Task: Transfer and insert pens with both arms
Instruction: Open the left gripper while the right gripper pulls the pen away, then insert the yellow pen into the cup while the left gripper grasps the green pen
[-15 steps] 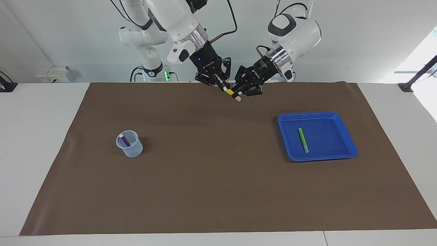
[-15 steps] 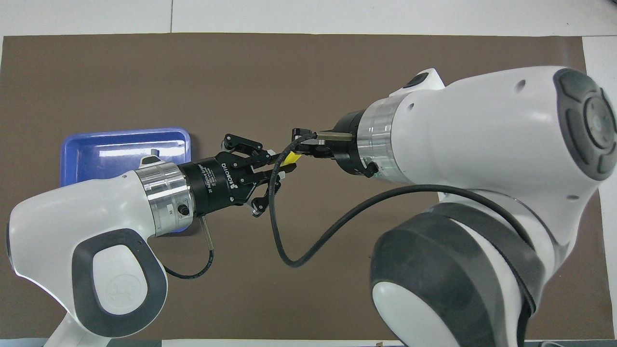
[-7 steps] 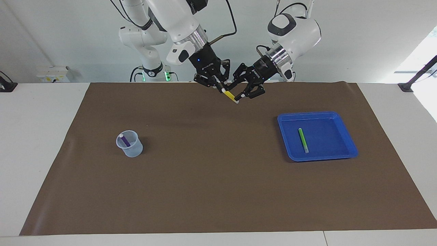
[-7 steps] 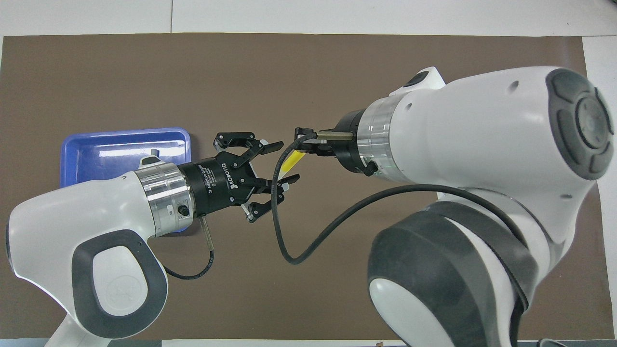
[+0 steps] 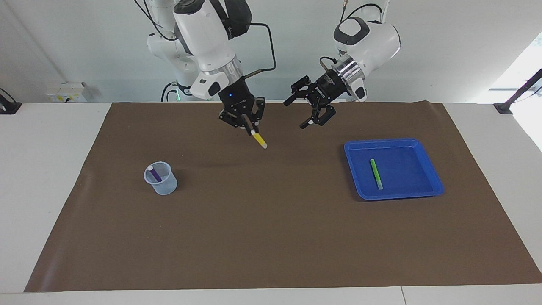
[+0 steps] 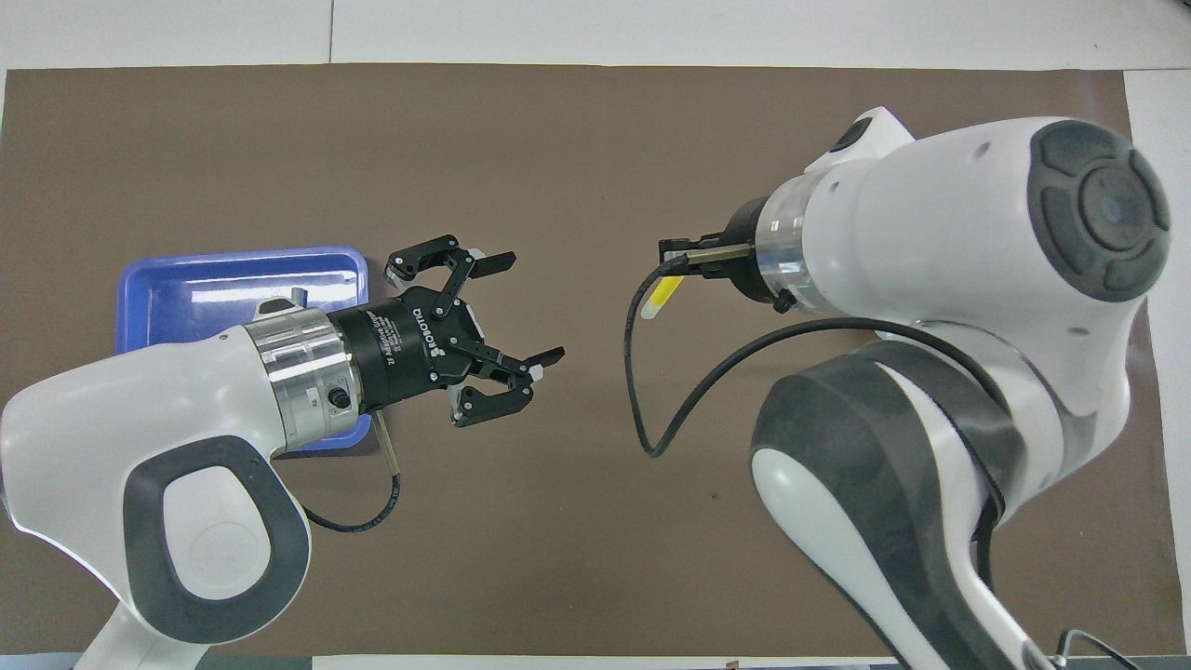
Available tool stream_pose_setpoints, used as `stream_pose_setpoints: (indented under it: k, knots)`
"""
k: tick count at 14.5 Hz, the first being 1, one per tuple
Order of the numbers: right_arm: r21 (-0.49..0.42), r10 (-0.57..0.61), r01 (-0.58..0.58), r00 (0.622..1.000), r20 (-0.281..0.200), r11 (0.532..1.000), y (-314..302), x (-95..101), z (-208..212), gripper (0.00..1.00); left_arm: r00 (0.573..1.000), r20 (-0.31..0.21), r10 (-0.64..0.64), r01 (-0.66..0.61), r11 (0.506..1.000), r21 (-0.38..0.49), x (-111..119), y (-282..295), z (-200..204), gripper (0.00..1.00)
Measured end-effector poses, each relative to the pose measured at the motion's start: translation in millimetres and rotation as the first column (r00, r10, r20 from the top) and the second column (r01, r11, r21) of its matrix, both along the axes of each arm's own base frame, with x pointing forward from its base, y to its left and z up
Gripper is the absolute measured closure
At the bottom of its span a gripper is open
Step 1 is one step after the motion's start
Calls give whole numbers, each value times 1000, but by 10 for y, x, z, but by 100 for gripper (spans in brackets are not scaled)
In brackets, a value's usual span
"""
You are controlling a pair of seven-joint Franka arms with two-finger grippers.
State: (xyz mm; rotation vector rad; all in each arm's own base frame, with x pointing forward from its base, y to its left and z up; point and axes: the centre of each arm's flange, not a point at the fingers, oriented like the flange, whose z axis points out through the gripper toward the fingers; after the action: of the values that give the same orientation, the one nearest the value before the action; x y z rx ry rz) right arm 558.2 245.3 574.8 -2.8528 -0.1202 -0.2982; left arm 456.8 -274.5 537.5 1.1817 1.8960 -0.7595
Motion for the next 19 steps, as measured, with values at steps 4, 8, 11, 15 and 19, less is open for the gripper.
stream_pose_setpoints:
  k: [4, 8, 11, 15, 19]
  knots:
    - [-138, 42, -37, 999, 29, 990, -902, 180, -184, 83, 1000, -5, -4, 4, 999, 52, 194, 409, -74, 0]
    - [-216, 86, -73, 995, 55, 974, -1718, 180, -265, 83, 993, -21, -113, 114, 981, 159, 258, 705, -166, 0]
    - [-245, 111, -83, 988, 106, 966, -2058, 78, -534, 83, 978, -53, -202, 208, 930, 303, 248, 897, -248, 0]
    - [-255, 117, -88, 988, 101, 963, -2237, -94, -780, 83, 948, -64, -311, 301, 818, 490, 240, 1086, -314, 0]
    - [-273, 124, -91, 987, 106, 958, -2319, -136, -849, 83, 861, -17, -508, 435, 719, 542, 283, 1527, -382, 0]
